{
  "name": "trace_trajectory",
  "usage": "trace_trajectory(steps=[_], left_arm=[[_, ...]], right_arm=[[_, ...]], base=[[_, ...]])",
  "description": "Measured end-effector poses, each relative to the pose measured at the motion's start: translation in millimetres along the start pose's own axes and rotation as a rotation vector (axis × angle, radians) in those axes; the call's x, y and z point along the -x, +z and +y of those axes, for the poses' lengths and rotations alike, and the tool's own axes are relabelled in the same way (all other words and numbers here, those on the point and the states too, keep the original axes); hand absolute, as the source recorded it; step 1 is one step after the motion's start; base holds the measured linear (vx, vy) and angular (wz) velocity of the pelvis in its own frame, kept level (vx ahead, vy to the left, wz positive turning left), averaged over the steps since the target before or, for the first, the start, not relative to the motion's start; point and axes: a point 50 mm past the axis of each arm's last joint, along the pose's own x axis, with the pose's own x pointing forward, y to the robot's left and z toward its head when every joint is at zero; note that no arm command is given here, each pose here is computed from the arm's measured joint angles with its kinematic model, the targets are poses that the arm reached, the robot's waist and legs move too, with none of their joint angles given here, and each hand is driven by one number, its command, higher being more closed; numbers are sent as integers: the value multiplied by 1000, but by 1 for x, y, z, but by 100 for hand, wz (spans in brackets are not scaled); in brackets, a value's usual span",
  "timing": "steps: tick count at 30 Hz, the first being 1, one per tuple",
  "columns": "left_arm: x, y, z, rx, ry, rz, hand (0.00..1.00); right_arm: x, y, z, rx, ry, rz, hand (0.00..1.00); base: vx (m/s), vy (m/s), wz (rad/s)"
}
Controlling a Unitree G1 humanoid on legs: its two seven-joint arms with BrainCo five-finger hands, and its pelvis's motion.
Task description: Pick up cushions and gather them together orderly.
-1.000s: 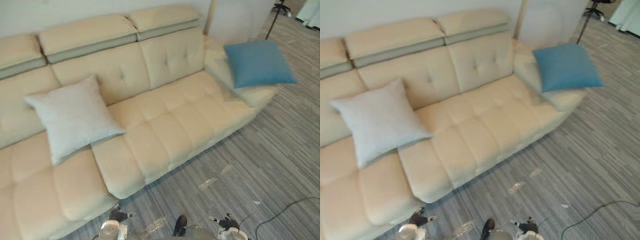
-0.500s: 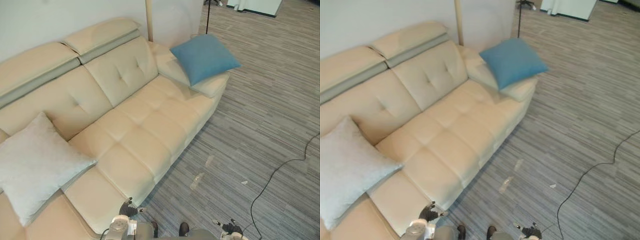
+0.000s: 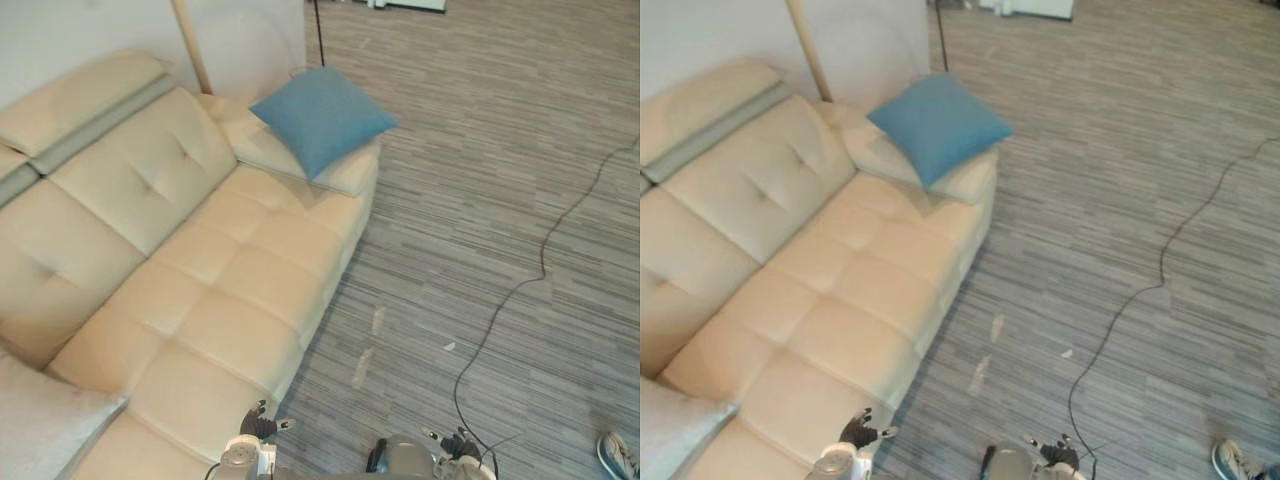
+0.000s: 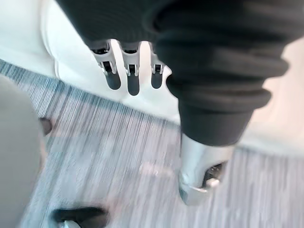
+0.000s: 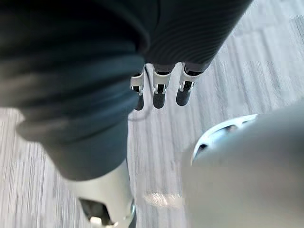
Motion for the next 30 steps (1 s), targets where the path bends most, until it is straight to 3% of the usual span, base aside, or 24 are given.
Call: trace_trajectory(steps=[4,9,30], left_arm=[[0,3,-7,47,-7,-4,0],[0,8,-5,86,8,-36,0],[-2,19,-2,71,2,-68,0]], right_arm=[[-5,17,-12,20,-30,-43,0],[-5,6,-18,32,-52,10,0],[-4,18,7,23,20,-46,0]], base=[[352,-423,-28],[375,-215,-58],[488,17,-6]])
